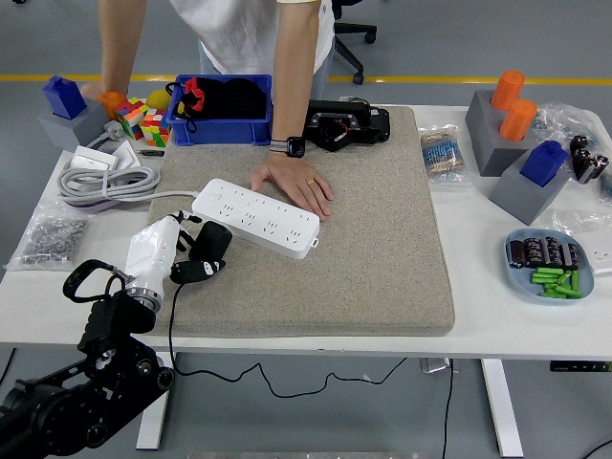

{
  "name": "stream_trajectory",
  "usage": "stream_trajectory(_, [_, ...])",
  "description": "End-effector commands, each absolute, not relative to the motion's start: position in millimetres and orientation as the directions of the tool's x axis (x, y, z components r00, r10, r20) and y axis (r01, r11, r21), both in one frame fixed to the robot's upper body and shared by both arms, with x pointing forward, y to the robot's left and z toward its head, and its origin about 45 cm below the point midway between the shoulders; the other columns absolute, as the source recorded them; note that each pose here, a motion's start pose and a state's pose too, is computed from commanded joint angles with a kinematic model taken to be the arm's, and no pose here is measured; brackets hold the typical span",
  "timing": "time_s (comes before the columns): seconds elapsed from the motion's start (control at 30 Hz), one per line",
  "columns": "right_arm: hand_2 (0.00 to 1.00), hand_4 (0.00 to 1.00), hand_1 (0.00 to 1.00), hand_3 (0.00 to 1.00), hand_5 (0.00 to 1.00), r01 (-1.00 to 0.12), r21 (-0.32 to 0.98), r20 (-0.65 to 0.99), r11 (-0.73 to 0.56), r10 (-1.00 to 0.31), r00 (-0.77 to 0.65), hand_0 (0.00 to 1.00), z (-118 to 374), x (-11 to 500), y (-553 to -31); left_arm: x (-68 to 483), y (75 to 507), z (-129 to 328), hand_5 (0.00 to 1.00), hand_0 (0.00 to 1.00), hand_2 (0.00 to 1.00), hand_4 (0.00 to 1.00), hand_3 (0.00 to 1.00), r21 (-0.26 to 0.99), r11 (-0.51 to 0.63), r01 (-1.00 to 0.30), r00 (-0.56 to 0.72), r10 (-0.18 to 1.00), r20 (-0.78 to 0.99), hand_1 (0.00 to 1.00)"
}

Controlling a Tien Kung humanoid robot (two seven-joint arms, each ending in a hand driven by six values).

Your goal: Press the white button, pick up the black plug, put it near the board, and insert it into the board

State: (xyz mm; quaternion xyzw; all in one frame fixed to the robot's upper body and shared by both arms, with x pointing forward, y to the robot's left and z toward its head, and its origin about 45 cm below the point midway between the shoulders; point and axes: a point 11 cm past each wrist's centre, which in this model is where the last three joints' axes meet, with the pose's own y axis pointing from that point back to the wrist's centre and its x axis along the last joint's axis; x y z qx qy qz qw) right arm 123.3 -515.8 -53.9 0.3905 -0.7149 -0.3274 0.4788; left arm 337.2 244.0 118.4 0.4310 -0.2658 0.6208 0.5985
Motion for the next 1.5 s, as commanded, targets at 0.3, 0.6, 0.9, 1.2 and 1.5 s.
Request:
stream_trajectory(0.3, [0.595,0.656,0.6,0.583,0.398,-0.245,0.841,0.43,0.482,-0.871,-0.237,0.627,-54,123,-516,337,242,118,0.134,0.27,0.372,0.944,0.645,0.177,-0.133,-0.975,0.083,0.523,0.848,0.309])
stream_trajectory(0.6, [0.594,0.657,0.599,0.58,0.396,-0.244,0.842,0.43,0.482,-0.871,-0.237,0.626,-54,122,-516,339,241,116,0.002,0.269,0.343,0.836,0.549,0.187,-0.132,-0.973,0.092,0.52,0.849,0.275])
stream_trajectory(0.9, [0.593,0.657,0.599,0.58,0.395,-0.248,0.838,0.433,0.486,-0.869,-0.241,0.626,-54,123,-517,343,243,118,0.002,0.27,0.302,0.778,0.546,0.187,-0.139,-0.972,0.084,0.539,0.838,0.269])
stream_trajectory(1.2, [0.591,0.656,0.597,0.579,0.39,-0.25,0.837,0.434,0.487,-0.868,-0.241,0.625,-54,123,-516,344,244,123,0.002,0.245,0.256,0.708,0.482,0.182,-0.142,-0.973,0.068,0.579,0.813,0.226])
stream_trajectory(1.5, [0.59,0.655,0.596,0.579,0.389,-0.251,0.836,0.437,0.488,-0.868,-0.234,0.625,-53,123,-517,347,247,136,0.002,0.25,0.249,0.69,0.467,0.145,-0.144,-0.979,0.03,0.604,0.797,0.217])
